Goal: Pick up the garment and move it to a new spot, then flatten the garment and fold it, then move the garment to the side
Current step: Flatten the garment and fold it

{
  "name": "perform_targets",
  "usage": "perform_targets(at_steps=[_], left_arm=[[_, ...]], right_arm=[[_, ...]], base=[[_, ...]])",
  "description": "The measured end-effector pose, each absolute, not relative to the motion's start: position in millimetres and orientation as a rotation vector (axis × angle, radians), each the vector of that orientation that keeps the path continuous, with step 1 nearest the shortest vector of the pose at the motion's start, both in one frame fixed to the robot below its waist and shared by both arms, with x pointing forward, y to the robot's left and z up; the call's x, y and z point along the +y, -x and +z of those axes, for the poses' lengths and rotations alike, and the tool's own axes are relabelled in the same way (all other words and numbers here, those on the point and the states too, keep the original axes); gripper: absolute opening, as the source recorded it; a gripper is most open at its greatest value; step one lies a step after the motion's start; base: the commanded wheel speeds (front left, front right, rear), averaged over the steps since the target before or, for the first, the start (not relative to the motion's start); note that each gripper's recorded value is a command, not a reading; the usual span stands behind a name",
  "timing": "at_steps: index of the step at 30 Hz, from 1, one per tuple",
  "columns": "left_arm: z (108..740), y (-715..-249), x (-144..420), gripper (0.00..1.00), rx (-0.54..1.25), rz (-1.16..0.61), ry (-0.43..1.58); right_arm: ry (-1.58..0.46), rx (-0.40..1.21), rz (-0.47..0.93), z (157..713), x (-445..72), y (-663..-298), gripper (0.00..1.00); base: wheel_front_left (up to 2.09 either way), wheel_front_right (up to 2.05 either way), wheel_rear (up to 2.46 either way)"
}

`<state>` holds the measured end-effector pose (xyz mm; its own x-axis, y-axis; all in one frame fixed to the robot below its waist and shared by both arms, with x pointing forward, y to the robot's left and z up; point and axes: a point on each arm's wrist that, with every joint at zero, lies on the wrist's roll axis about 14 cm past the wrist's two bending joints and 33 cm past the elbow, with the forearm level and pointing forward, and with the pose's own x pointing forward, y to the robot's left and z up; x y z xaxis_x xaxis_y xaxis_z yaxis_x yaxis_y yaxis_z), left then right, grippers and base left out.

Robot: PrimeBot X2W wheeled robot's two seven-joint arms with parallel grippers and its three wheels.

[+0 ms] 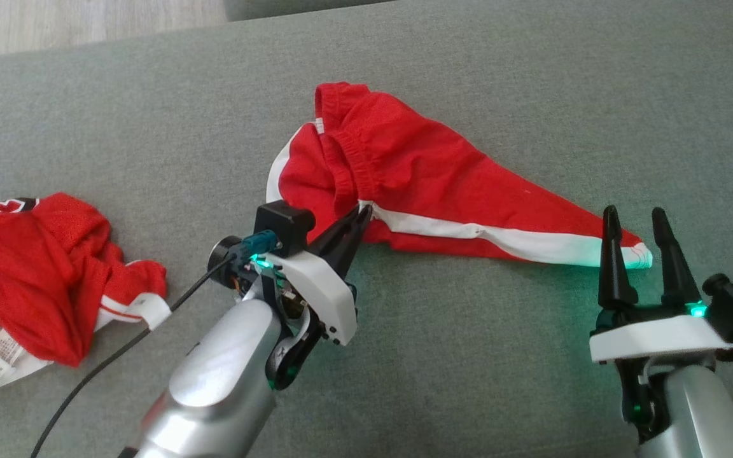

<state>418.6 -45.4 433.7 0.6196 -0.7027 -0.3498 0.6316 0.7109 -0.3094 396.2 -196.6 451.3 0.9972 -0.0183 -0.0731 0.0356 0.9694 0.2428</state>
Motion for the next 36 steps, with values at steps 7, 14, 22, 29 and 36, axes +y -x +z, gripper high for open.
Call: perform_targets(at_steps=[7,14,22,29,36], left_arm=[[449.8,-421.9,-45.4,0.0,0.396,-0.776,0.157],[467.2,-416.0,-49.2,0.0,0.325,-0.797,0.141],[468.1,-411.3,-49.5,0.0,0.303,-0.787,0.145],[469.8,-408.5,-47.9,0.0,0.299,-0.786,0.139],[474.0,-406.7,-48.7,0.0,0.289,-0.789,0.133]], right_arm=[[-0.208,0.144,-0.073,429.0,-211.0,-386.4,1.0],[-0.175,0.284,-0.111,390.6,-221.3,-370.3,1.0],[-0.135,0.344,-0.09,378.2,-217.7,-385.6,1.0],[-0.121,0.436,-0.14,360.6,-233.6,-376.5,1.0],[-0.13,0.441,-0.128,360.2,-228.7,-377.0,1.0]], base=[[0.0,0.0,0.0],[0.0,0.0,0.0],[0.0,0.0,0.0],[0.0,0.0,0.0],[0.0,0.0,0.0]])
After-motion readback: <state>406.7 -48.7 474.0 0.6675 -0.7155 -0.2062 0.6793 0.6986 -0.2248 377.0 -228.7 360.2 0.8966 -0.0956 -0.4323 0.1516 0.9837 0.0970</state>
